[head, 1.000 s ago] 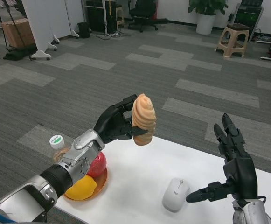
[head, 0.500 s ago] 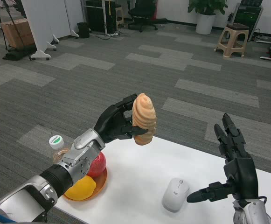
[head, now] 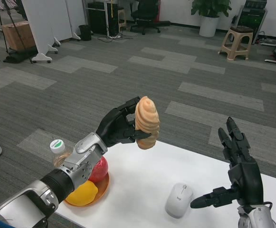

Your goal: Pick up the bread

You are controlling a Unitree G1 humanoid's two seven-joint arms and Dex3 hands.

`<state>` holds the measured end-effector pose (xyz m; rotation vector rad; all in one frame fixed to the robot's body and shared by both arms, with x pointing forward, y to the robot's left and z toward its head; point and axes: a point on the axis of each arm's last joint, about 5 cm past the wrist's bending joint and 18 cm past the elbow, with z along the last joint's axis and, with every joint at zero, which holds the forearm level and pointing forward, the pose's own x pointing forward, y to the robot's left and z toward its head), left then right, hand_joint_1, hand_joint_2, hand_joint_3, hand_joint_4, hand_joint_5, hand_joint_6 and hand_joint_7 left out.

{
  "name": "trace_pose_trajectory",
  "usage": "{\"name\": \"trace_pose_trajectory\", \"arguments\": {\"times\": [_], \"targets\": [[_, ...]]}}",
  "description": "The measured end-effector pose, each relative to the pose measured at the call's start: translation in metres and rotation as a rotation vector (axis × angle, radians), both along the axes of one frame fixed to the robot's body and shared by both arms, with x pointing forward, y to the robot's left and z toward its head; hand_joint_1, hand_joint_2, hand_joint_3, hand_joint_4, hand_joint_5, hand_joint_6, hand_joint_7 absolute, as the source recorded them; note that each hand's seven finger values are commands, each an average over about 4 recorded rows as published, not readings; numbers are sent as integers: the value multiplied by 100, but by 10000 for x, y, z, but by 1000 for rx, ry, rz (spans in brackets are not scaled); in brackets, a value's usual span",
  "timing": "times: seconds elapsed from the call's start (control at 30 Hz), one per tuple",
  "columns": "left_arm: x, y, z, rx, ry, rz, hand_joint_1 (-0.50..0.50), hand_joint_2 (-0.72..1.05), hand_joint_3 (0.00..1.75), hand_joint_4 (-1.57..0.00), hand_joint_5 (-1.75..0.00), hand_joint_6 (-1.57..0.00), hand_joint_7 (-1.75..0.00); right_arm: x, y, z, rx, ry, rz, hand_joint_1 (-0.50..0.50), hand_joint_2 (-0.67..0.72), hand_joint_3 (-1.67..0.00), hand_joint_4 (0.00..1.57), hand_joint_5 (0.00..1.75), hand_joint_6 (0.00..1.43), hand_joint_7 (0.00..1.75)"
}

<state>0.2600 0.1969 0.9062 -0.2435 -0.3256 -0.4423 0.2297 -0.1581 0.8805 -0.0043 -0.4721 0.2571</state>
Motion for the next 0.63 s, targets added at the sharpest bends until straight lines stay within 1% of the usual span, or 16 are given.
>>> {"name": "trace_pose_trajectory", "arguments": {"times": [0.07, 0.13, 0.2, 0.27, 0.33, 0.43, 0.5, 0.57, 0.63], "targets": [[0, -2, 4, 0, -2, -1, -12, 105, 15, -120, -175, -76, -168, 0, 0, 0, 0, 0, 0, -33, 9, 0, 0, 17, 0, 0], [0, -2, 5, -1, -3, -1, -12, 105, 13, -120, -175, -76, -168, 0, 0, 0, 0, 0, 0, -33, 9, 0, 0, 19, 0, 0], [0, -2, 5, -1, -3, -1, -12, 105, 9, -120, -175, -76, -168, 0, 0, 0, 0, 0, 0, -33, 9, 0, 0, 15, 0, 0], [-1, -2, 4, -1, -2, -1, -12, 105, 9, -120, -175, -76, -168, 0, 0, 0, 0, 0, 0, -33, 9, 0, 0, 15, 0, 0], [-1, -1, 3, -1, -2, 0, -12, 105, 9, -120, -175, -76, -168, 0, 0, 1, 0, 0, 0, -33, 9, 0, 0, 19, 0, 0], [-2, -1, 2, -1, -2, 0, -12, 105, 9, -120, -175, -76, -168, 0, 1, 2, 0, -1, 0, -33, 9, 0, 0, 17, 0, 0], [-2, -1, 3, -1, -2, 0, -12, 105, 13, -120, -175, -76, -168, 1, 3, 6, 1, -4, 1, -33, 9, 0, 0, 17, 0, 0], [-2, -2, 4, -1, -2, 0, -12, 105, 13, -120, -175, -76, -168, 1, 4, 10, 2, -6, 2, -33, 9, 0, 0, 19, 0, 0], [-2, -2, 4, -1, -3, 0, -12, 105, 9, -120, -175, -76, -168, 2, 5, 11, 2, -6, 2, -33, 9, 0, 0, 16, 0, 0]]}}
